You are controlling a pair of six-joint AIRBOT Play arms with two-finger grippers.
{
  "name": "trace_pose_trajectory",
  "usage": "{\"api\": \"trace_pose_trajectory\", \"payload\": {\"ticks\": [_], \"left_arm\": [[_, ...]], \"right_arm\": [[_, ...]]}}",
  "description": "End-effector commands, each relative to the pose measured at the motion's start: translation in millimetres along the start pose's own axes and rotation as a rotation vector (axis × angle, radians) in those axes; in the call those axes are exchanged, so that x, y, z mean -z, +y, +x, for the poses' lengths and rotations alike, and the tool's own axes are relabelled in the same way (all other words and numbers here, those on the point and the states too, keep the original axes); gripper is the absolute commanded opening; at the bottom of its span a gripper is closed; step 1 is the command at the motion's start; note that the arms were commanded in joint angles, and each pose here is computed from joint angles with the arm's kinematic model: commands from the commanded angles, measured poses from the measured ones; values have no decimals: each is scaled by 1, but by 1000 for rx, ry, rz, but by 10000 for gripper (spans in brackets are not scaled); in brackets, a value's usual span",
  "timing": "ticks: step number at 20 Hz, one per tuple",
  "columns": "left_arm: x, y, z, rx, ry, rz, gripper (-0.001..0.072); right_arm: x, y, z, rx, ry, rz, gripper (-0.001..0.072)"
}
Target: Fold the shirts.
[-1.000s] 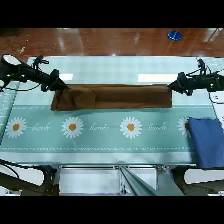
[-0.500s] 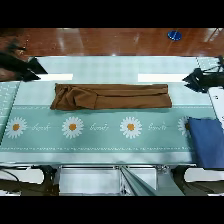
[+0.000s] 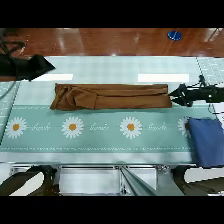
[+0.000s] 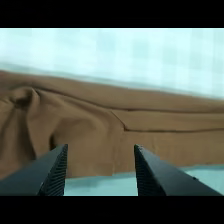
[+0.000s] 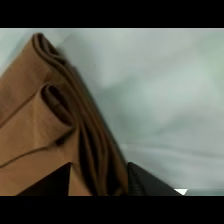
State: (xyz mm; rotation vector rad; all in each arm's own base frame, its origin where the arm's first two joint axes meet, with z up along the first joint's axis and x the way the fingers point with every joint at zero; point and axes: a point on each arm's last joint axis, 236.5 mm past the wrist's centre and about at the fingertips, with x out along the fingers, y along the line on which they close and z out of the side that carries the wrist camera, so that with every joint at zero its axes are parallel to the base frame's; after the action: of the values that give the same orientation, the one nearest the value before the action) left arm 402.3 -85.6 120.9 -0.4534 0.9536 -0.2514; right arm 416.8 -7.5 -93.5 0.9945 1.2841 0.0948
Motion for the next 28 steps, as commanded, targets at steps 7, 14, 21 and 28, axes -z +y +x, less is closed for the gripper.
{"api": "trace_pose_trajectory", "payload": {"ticks": [7, 14, 21, 28], "left_arm": [[68, -53, 76, 99, 157, 37, 237], [125, -105, 137, 198, 315, 3, 22], [229, -236, 208, 338, 557, 196, 21], [327, -301, 214, 390, 735, 310, 21]], "right_arm": [[29, 67, 20, -105, 99, -202, 21], [97, 100, -94, 1, -91, -497, 20], [185, 148, -167, -126, -255, -593, 21], [203, 167, -180, -205, -276, -621, 21]]}}
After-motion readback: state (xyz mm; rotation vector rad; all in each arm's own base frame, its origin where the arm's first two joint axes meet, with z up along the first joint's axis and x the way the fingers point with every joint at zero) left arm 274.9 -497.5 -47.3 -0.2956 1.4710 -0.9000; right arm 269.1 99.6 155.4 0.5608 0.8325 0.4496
